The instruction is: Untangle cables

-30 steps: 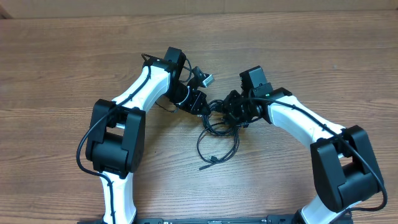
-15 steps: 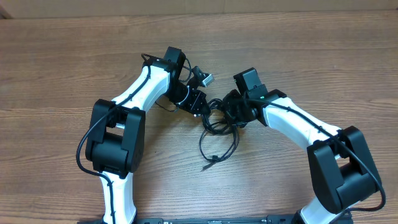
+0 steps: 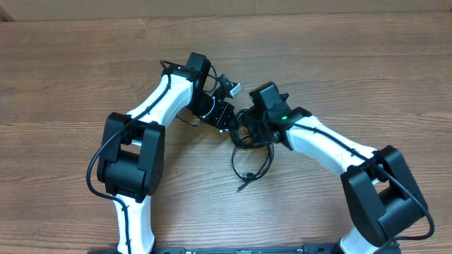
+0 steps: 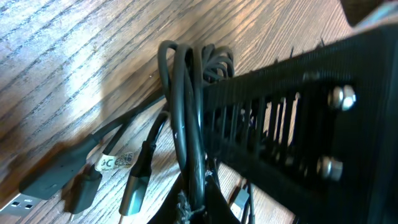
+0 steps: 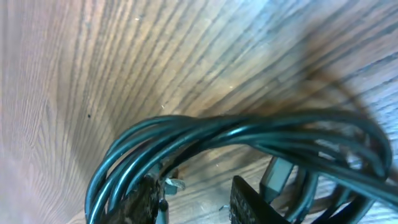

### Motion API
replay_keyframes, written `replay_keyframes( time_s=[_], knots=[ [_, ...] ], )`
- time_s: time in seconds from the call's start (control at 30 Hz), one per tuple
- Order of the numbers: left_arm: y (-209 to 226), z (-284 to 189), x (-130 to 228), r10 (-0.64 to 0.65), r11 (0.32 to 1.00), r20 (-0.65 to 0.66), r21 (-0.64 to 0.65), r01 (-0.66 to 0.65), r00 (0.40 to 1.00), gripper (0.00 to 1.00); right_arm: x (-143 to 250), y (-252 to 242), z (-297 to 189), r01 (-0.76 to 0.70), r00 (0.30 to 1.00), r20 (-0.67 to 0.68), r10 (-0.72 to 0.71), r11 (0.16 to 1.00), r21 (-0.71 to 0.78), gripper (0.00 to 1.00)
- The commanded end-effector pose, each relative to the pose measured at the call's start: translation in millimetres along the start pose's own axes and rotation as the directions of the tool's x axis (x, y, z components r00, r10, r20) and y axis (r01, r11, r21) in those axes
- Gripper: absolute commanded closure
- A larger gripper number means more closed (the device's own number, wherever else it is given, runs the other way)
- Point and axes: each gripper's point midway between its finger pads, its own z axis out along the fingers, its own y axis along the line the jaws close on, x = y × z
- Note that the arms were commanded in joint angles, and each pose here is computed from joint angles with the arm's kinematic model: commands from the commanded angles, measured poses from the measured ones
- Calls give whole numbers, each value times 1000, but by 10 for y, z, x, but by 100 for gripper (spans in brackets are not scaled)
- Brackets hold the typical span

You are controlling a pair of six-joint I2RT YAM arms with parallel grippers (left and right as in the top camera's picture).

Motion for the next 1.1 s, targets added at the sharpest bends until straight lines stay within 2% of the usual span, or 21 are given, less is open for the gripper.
replay_keyframes(
  time_s=[0.0, 0.27, 0.5, 0.77, 0.8, 0.83, 0.9, 1.07],
  knots=[
    [-81, -13, -56, 27, 999, 13, 32, -27, 1000, 96, -103, 44, -35, -17, 989, 149, 18, 1000, -5, 64],
    [-81, -13, -56, 27, 999, 13, 32, -27, 1000, 96, -107, 18, 87, -60, 981, 187, 59, 998, -1, 63],
    [-81, -13, -55, 27, 999, 13, 32, -28, 1000, 96, -119, 81, 200, -57, 979, 193, 62, 998, -32, 57],
    [-80, -13, -55, 28, 999, 13, 32, -28, 1000, 96, -108, 43, 216, -56, 980, 191, 58, 998, -20, 58],
    [-79, -12, -54, 27, 999, 13, 32, -28, 1000, 96, -107, 21, 222, -56, 980, 191, 58, 998, -16, 59],
    [-80, -13, -55, 28, 999, 13, 31, -28, 1000, 96, -102, -7, 230, -57, 980, 190, 57, 998, -10, 65],
    [-79, -12, -53, 27, 999, 12, 32, -27, 1000, 96, -91, -89, 250, -57, 981, 188, 55, 998, 8, 71],
    [-79, -12, -53, 27, 999, 12, 32, -27, 1000, 96, -66, -209, 267, -58, 982, 181, 49, 997, 44, 78]
  ],
)
